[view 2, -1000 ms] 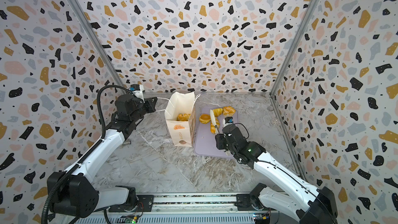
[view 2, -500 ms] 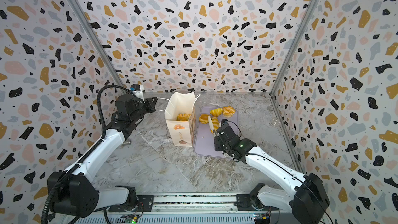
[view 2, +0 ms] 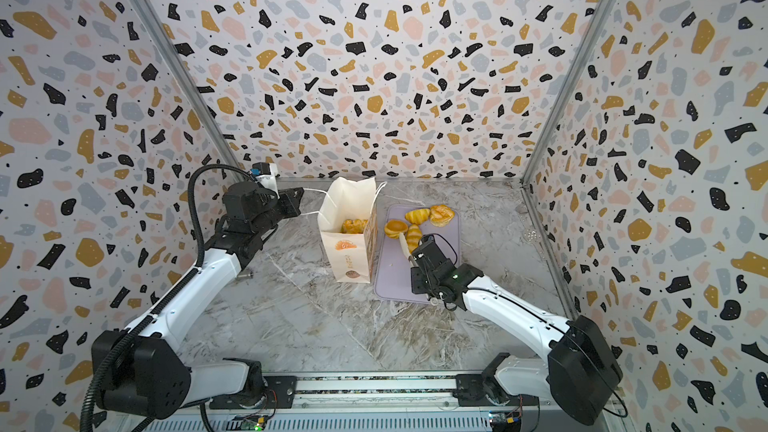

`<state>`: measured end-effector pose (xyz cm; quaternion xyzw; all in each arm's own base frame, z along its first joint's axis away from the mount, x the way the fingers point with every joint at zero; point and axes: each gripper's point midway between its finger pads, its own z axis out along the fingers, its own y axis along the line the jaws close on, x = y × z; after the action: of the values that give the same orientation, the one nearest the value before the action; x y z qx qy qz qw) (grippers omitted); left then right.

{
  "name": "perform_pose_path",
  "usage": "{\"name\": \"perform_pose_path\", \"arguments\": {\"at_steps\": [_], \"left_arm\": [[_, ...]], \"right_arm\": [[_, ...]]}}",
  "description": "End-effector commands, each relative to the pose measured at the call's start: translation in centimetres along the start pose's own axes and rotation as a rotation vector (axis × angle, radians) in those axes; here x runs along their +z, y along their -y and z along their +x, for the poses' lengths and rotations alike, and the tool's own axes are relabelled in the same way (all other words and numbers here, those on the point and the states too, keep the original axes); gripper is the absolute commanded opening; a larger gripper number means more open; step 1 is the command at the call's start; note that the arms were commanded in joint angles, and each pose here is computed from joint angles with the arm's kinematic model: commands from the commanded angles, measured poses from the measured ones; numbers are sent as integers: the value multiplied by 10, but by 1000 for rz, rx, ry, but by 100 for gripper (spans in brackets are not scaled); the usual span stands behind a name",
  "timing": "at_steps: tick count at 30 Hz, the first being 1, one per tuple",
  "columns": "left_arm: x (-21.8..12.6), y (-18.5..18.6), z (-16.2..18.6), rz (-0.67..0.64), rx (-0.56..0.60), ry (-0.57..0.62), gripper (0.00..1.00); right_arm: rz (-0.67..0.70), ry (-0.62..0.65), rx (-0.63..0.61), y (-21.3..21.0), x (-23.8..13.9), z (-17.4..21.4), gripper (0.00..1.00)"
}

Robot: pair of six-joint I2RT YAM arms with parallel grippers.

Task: Place the fake bread into the paper bag
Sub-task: 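Lower the open tongs around another striped croissant on the tray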

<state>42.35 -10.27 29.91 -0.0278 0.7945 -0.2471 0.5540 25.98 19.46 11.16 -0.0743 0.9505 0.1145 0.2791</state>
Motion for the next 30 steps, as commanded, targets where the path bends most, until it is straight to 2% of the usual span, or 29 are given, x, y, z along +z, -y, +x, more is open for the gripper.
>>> {"name": "perform_pose_path", "arguments": {"at_steps": [1, 10, 30], "left_arm": [[0, 9, -10, 25, 6, 18, 0], [0, 8, -10, 22, 6, 17, 0], [2, 8, -8, 21, 4, 12, 0]], "right_arm": [[-20, 23, -1, -7, -1, -11, 54], [14, -47, -27, -8, 19, -8, 54], [72, -103, -61, 2, 50, -12, 56]]}}
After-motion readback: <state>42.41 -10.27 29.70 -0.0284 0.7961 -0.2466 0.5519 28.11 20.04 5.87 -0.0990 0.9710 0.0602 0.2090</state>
